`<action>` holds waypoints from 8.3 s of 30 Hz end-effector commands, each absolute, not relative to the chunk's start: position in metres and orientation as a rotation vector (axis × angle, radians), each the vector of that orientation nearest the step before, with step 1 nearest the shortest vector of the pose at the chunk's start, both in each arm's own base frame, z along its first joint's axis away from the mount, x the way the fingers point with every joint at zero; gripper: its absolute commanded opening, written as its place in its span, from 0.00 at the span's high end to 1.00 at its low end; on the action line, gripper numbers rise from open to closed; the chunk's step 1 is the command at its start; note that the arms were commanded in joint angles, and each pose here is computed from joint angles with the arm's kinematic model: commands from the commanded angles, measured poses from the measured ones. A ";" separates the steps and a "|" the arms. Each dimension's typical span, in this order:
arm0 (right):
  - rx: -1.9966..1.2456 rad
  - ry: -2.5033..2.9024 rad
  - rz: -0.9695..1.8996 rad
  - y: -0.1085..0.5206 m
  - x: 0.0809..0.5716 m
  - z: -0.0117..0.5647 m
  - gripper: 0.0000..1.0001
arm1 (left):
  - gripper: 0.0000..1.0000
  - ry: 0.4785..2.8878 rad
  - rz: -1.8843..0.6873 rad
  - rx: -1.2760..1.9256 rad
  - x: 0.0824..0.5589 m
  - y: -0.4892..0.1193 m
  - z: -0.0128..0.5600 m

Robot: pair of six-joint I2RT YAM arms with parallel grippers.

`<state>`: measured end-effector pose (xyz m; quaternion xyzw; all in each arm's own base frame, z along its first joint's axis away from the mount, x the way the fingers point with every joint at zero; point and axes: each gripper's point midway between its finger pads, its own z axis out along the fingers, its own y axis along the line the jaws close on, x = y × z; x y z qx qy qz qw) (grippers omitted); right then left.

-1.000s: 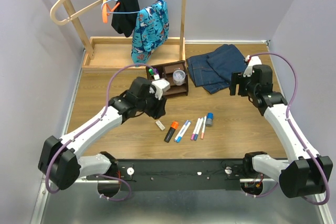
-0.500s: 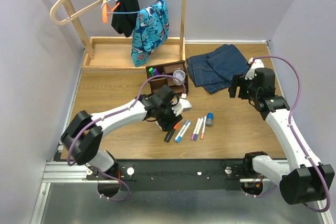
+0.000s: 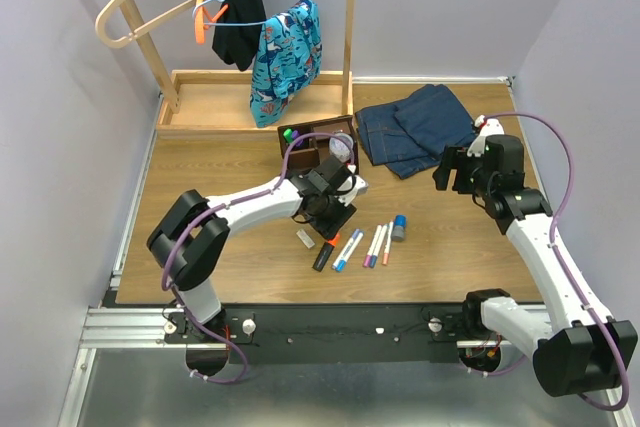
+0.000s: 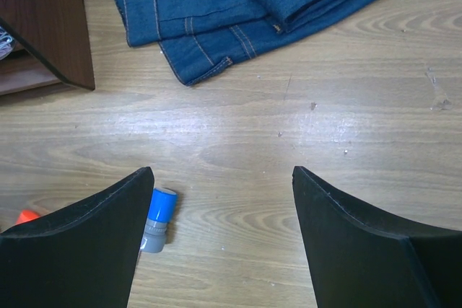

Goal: Sort the stationery into containers
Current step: Pick up the pen from the center of the board, then place the pen in the storage box, then pick up the pen from the center of the board.

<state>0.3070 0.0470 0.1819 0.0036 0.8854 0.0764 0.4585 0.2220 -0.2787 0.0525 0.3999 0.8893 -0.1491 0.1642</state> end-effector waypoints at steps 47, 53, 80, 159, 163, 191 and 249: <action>0.019 2.169 0.143 0.039 0.313 0.190 0.14 | 0.76 2.211 -0.346 1.101 0.263 -0.318 0.195; -0.005 2.166 0.132 0.040 0.327 0.197 0.15 | 0.75 2.043 -0.315 0.827 0.342 -0.295 0.268; -0.044 2.215 -0.011 0.017 0.348 0.179 0.15 | 0.76 1.879 -0.240 0.465 0.482 -0.231 0.234; -0.130 2.291 -0.040 0.018 0.372 0.162 0.16 | 1.00 1.468 -0.387 0.431 0.460 -0.227 0.223; -0.130 2.297 -0.025 0.020 0.371 0.157 0.16 | 1.00 1.467 -0.385 0.428 0.465 -0.229 0.222; -0.321 2.267 0.061 0.035 0.338 0.170 0.15 | 0.43 1.537 -0.463 0.634 0.357 -0.223 0.263; -2.615 1.034 0.482 0.235 0.191 0.022 0.54 | 0.35 2.071 -0.175 0.258 0.300 -0.033 0.228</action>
